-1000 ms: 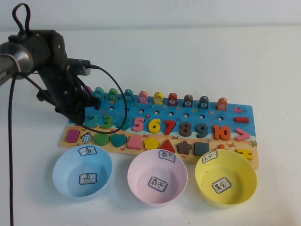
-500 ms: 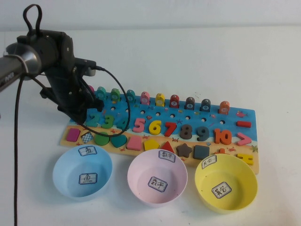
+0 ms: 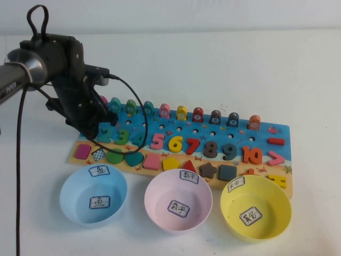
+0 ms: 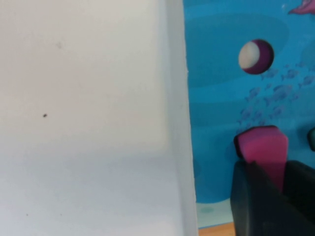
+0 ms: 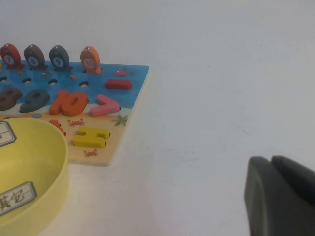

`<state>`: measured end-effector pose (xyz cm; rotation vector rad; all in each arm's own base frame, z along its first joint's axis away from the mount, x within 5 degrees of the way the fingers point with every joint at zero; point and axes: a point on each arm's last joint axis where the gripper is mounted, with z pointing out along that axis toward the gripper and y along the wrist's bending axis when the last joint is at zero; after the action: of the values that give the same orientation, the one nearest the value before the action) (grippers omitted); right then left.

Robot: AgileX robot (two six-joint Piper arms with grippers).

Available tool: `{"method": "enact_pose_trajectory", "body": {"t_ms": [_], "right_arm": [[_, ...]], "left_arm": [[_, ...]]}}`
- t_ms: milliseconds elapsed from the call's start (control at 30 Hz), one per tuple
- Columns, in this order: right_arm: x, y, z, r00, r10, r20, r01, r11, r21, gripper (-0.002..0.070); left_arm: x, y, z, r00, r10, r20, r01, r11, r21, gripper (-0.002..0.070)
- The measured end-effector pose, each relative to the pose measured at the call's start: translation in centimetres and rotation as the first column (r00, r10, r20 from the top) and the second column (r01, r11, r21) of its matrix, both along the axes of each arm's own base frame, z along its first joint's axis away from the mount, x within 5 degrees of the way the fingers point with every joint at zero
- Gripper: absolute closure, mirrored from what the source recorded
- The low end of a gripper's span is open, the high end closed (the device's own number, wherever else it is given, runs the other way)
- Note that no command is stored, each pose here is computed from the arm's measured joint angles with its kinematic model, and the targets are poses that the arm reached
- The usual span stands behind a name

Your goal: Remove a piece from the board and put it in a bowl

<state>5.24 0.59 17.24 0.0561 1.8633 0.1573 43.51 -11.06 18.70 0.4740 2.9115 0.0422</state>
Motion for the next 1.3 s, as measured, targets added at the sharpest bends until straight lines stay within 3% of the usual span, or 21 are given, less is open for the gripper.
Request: {"method": "enact_pose_trajectory", "body": {"t_ms": [867, 1000, 1100, 1167, 1233, 1300], "right_arm": [[0.0, 0.0, 0.0, 1.0, 0.0, 0.0, 0.0, 1.0, 0.004, 0.0694], [0.0, 0.6, 0.1, 1.0, 0.013, -0.006, -0.012, 0.985, 0.174, 0.0694], [-0.1, 1.4, 0.5, 0.999, 0.034, -0.009, -0.027, 0.901, 0.433, 0.0694], [-0.1, 1.8, 0.9, 0.999, 0.045, -0.007, -0.032, 0.801, 0.598, 0.0694], [-0.2, 2.2, 1.4, 0.998, 0.057, -0.003, -0.035, 0.661, 0.75, 0.0694], [-0.1, 2.3, 1.8, 0.999, 0.054, 0.005, -0.035, 0.564, 0.825, 0.0694]], "left_arm": [[0.3, 0.0, 0.1, 1.0, -0.009, 0.028, 0.009, 1.0, -0.001, 0.061], [0.3, 0.0, 0.1, 0.999, -0.014, 0.032, 0.013, 1.0, 0.009, 0.061], [0.3, 0.1, 0.1, 0.999, -0.019, 0.036, 0.019, 1.0, 0.013, 0.061], [0.3, 0.1, 0.1, 0.999, -0.022, 0.038, 0.022, 1.0, 0.015, 0.061], [0.4, 0.1, 0.1, 0.999, -0.023, 0.041, 0.022, 1.0, 0.016, 0.061], [0.4, 0.1, 0.1, 0.999, -0.024, 0.044, 0.023, 1.0, 0.017, 0.061]]}}
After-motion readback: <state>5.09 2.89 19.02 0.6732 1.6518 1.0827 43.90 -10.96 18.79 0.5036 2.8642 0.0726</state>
